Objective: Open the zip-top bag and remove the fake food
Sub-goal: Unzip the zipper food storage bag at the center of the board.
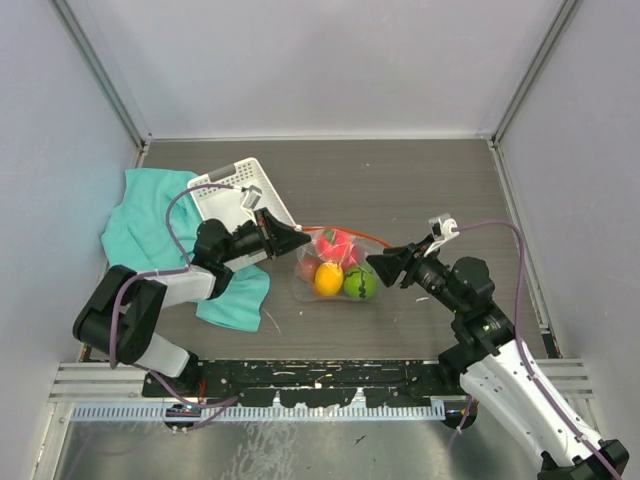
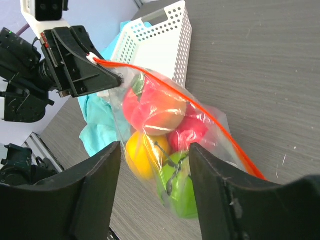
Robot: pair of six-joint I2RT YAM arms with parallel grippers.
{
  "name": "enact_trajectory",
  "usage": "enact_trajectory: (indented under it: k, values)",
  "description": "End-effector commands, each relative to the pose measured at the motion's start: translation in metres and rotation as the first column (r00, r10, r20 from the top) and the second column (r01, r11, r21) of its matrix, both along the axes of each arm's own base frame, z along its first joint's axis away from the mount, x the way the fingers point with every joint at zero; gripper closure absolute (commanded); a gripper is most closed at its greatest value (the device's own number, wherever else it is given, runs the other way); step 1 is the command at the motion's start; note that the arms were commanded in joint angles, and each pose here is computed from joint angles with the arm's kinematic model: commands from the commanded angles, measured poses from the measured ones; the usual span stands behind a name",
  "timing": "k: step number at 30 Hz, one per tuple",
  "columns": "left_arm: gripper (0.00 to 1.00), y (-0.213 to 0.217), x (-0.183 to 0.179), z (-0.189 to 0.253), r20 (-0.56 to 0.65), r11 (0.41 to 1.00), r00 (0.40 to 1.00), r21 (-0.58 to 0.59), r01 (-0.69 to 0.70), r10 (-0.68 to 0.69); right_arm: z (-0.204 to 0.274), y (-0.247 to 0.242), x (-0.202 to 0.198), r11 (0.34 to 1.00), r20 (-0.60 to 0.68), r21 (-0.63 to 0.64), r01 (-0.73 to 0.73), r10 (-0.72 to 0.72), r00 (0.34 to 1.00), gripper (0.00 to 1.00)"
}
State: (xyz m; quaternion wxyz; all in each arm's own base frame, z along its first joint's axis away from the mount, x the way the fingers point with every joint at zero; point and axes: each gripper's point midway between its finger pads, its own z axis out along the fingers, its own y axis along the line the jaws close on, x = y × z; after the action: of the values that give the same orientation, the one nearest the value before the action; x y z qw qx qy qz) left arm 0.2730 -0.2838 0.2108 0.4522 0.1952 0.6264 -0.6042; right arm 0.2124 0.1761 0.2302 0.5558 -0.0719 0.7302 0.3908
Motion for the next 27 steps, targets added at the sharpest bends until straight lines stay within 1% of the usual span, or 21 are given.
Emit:
enact_trajectory:
  k: [1, 4, 7, 9, 13, 17, 21, 23, 24, 25, 27]
  values:
    - [1.0, -0.001, -0.005, 0.014, 0.086, 0.999, 0.996, 0.048, 0.015, -0.019, 0.045, 0.008, -0.001, 0.998, 0.141, 0.003, -0.061, 0.06, 0.988, 0.36]
    - [1.0, 0.001, -0.01, 0.007, 0.07, 0.997, 0.997, 0.074, 0.018, -0.023, 0.058, 0.015, 0.001, 0.995, 0.21, -0.003, -0.101, 0.099, 0.973, 0.29]
    - [1.0, 0.003, -0.013, 0.005, 0.067, 0.996, 0.998, 0.087, 0.008, -0.014, 0.072, 0.025, 0.001, 0.987, 0.295, -0.003, -0.159, 0.152, 0.943, 0.27]
    - [1.0, 0.004, -0.014, 0.005, 0.07, 0.995, 0.998, 0.097, -0.001, -0.006, 0.081, 0.032, 0.0, 0.979, 0.36, -0.023, -0.202, 0.196, 0.912, 0.25]
    - [1.0, 0.007, -0.016, 0.004, 0.085, 0.993, 0.996, 0.117, -0.015, 0.005, 0.088, 0.046, -0.001, 0.955, 0.459, -0.091, -0.283, 0.293, 0.839, 0.16]
    - [1.0, 0.009, -0.017, 0.002, 0.105, 0.988, 0.994, 0.148, -0.033, 0.018, 0.09, 0.061, 0.005, 0.928, 0.477, -0.132, -0.348, 0.367, 0.799, 0.14]
    - [1.0, 0.013, -0.019, 0.008, 0.144, 0.986, 0.989, 0.159, -0.056, 0.032, 0.09, 0.071, 0.02, 0.917, 0.454, -0.16, -0.366, 0.397, 0.797, 0.13]
    - [1.0, 0.013, -0.02, 0.008, 0.154, 0.984, 0.987, 0.164, -0.061, 0.036, 0.091, 0.077, 0.026, 0.904, 0.455, -0.188, -0.384, 0.426, 0.782, 0.09]
    - [1.0, 0.013, -0.021, 0.007, 0.157, 0.984, 0.987, 0.169, -0.061, 0.034, 0.089, 0.08, 0.026, 0.891, 0.455, -0.21, -0.402, 0.453, 0.766, 0.04]
    - [1.0, 0.013, -0.022, 0.007, 0.16, 0.983, 0.987, 0.172, -0.06, 0.032, 0.086, 0.083, 0.028, 0.881, 0.456, -0.225, -0.417, 0.473, 0.754, 0.01]
    - [1.0, 0.013, -0.024, 0.007, 0.168, 0.983, 0.986, 0.176, -0.053, 0.023, 0.084, 0.088, 0.032, 0.867, 0.458, -0.249, -0.432, 0.498, 0.736, 0.0]
